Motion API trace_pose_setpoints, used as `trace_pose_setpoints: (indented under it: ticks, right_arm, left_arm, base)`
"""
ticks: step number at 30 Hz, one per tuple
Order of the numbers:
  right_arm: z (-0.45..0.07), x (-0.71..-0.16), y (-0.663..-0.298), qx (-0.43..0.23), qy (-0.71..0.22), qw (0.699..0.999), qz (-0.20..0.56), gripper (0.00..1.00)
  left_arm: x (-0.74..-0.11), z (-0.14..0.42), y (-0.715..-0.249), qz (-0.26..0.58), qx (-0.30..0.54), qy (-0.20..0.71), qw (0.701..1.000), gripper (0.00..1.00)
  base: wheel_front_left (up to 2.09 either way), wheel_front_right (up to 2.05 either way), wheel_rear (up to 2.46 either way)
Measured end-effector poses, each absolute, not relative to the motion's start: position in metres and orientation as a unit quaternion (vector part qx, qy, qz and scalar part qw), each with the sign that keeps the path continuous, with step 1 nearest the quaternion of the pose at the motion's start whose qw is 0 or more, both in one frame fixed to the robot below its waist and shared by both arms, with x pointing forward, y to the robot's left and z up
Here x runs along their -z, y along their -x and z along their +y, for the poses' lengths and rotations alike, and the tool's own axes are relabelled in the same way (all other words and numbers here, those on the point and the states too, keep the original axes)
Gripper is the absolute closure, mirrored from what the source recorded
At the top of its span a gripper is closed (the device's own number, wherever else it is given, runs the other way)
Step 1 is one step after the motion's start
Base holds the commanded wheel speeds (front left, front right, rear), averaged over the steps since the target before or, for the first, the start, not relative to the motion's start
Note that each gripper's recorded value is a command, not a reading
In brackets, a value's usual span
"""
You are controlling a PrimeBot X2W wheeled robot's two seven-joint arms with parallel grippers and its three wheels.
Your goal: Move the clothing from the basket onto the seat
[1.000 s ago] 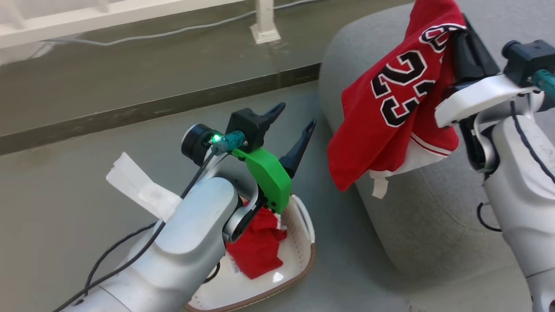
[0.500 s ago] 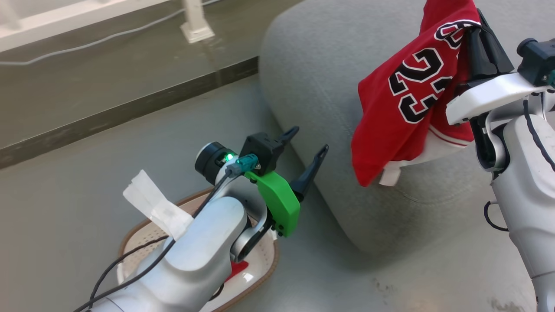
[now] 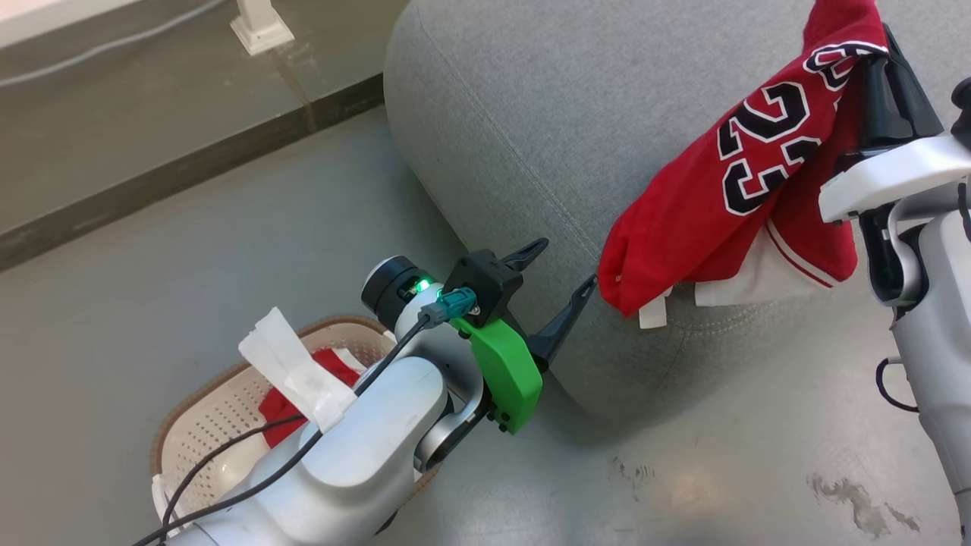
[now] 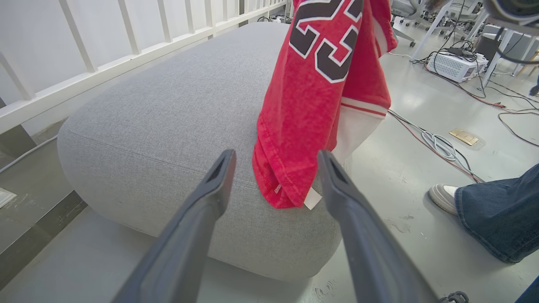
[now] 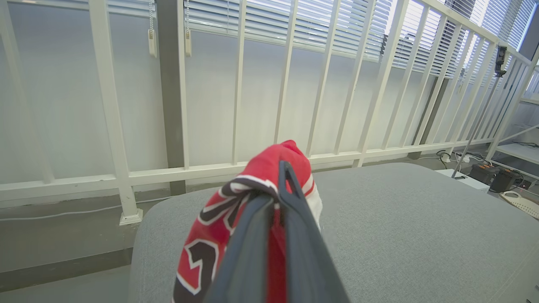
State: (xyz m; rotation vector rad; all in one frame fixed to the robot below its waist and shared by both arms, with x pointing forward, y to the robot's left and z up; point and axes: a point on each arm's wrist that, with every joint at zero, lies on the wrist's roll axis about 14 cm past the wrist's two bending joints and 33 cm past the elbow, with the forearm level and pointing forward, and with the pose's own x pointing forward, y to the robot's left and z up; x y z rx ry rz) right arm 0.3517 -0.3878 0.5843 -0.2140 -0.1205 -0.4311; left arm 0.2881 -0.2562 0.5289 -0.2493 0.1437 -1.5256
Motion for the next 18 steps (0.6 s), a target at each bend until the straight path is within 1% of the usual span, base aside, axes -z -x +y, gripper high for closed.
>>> trace_pose_setpoints:
  ticks: [4, 9, 18]
  right_arm:
    - [-0.390, -0.587, -0.360, 0.210, 0.111, 0.970, -0.060, 1.00]
    - [-0.406, -0.614, -0.373, 0.217, 0.136, 0.963, -0.082, 1.00]
    - [-0.416, -0.635, -0.414, 0.216, 0.146, 0.960, -0.100, 1.00]
  left_arm:
    - [-0.529, -0.257, -0.290, 0.063, 0.690, 0.120, 0.711, 0.00]
    - [-0.536, -0.256, -0.294, 0.051, 0.694, 0.129, 0.706, 0.00]
    - [-0.539, -0.251, -0.315, 0.038, 0.682, 0.138, 0.717, 0.00]
  base:
    - [0.00, 0.00, 0.00]
    - [0.00, 0.00, 0.00]
    - [0.00, 0.00, 0.00]
